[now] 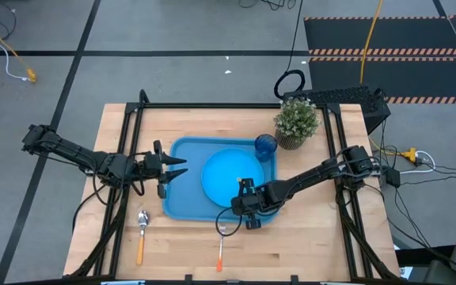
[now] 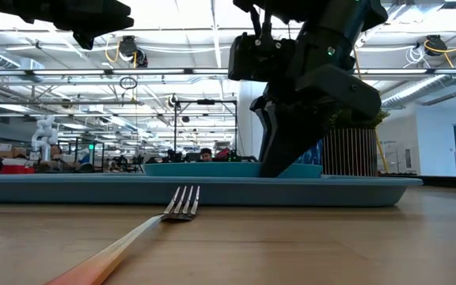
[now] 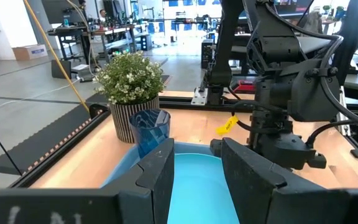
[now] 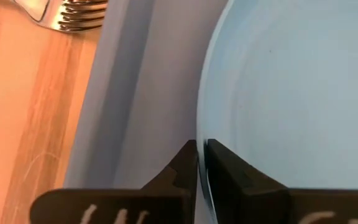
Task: Pick and place plate/cup/fork/spoon on tray
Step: Move the blue plate on the blue tray to the bottom left of the blue cup
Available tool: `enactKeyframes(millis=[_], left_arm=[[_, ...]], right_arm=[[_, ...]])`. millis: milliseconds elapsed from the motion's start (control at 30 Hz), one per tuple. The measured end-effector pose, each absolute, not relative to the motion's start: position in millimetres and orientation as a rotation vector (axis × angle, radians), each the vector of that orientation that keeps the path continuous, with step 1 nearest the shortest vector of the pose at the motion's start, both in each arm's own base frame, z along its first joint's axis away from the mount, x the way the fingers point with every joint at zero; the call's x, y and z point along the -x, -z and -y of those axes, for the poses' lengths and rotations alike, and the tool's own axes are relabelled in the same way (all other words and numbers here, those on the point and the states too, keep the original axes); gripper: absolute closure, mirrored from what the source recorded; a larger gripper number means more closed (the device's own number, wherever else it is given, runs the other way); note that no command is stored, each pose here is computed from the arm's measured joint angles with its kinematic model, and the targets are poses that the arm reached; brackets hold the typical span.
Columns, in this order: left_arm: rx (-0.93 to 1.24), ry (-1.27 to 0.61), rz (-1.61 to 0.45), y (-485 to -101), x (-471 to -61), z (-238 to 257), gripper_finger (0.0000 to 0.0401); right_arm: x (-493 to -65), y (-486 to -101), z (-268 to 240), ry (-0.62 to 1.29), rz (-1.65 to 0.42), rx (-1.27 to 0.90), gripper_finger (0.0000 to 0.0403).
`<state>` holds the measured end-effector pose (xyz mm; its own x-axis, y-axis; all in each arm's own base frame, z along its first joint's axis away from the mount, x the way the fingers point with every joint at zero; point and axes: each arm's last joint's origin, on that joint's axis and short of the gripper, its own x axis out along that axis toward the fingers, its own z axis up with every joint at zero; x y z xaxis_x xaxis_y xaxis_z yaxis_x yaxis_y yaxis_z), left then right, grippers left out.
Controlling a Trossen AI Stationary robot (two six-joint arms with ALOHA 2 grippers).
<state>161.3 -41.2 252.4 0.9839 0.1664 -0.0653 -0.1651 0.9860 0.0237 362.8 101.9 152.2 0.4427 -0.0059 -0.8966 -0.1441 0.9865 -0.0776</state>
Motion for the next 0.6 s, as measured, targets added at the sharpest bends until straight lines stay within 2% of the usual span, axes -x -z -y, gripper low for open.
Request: enactKeyframes(millis=[600], left_arm=[[-0.026, -0.166, -0.068, -252, -161, 41, 0.0265]], right_arm=[[-359, -152, -114, -0.147, -1.111, 0.167, 0.0385]])
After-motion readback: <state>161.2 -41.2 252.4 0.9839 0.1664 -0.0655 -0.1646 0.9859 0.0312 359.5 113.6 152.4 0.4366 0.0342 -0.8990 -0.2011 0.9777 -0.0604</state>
